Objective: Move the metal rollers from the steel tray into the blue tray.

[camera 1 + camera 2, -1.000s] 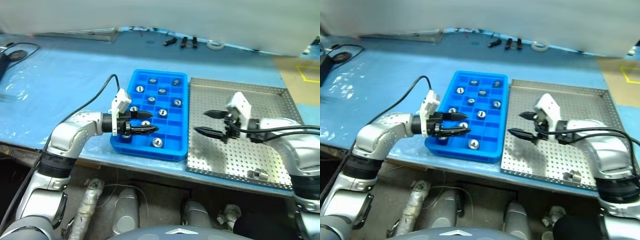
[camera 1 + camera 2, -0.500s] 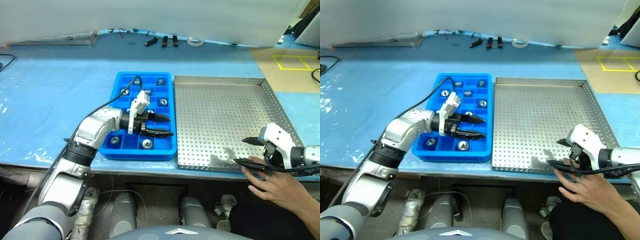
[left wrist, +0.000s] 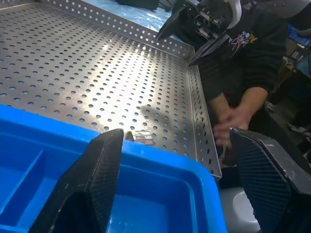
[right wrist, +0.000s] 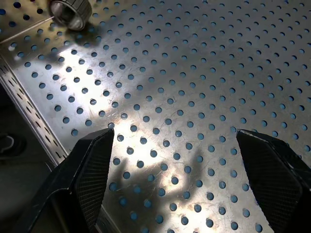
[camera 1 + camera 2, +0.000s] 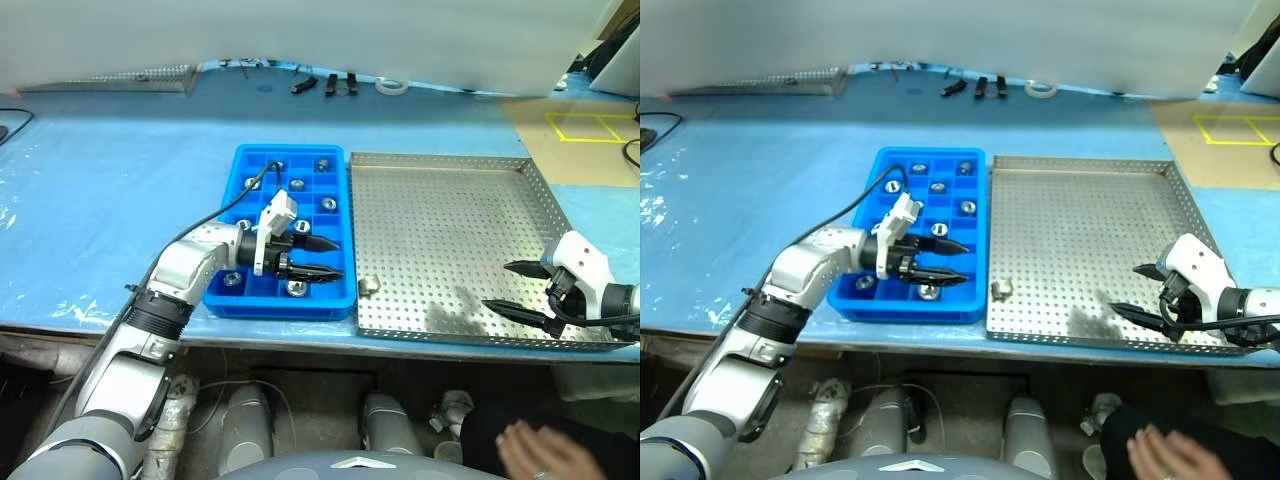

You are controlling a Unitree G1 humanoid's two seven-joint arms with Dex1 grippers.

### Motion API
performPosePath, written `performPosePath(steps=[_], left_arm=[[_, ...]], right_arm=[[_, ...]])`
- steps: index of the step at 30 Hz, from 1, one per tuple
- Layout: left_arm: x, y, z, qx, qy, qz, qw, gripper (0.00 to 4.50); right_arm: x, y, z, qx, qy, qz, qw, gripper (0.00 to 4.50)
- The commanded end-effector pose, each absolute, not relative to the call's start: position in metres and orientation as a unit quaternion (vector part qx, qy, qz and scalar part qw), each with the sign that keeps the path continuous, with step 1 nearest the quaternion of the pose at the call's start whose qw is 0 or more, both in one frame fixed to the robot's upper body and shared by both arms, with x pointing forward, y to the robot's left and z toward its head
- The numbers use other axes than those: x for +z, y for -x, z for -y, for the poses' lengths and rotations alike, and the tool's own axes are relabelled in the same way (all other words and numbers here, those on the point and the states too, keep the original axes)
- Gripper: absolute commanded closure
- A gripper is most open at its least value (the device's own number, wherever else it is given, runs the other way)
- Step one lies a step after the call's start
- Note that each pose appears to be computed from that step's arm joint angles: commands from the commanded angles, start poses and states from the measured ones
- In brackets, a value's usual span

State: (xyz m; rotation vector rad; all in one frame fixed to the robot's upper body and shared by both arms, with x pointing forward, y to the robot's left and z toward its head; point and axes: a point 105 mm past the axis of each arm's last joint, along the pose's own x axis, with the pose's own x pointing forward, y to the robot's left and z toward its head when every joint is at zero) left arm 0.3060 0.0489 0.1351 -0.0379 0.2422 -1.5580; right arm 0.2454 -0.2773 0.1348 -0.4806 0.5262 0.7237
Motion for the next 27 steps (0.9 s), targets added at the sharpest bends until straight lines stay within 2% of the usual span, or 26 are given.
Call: performPosePath(steps=[1,8,15,18,22,27], left_arm=[[0.142,-0.309,-0.056,-0.697,0.009,-0.09,0.711,0.83],[0.142,-0.312,-0.061,-0.687,0.01,-0.089,0.721,0.83],[0.139,-0.312,-0.066,-0.675,0.014,-0.089,0.733,0.83],[0.139,-0.31,-0.07,-0.671,0.014,-0.09,0.736,0.83],[0.138,-0.31,-0.08,-0.658,0.007,-0.091,0.747,0.83],[0.141,-0.308,-0.085,-0.649,0.006,-0.09,0.756,0.83]], right_arm=[[0.141,-0.252,0.271,0.351,0.234,-0.227,0.878,0.25],[0.149,-0.269,0.224,0.41,0.213,-0.18,0.868,0.25],[0.127,-0.267,0.172,0.5,0.202,-0.188,0.821,0.25],[0.127,-0.271,0.162,0.511,0.202,-0.179,0.816,0.25],[0.124,-0.291,0.155,0.509,0.218,-0.164,0.817,0.25],[0.111,-0.297,0.141,0.536,0.241,-0.161,0.793,0.25]])
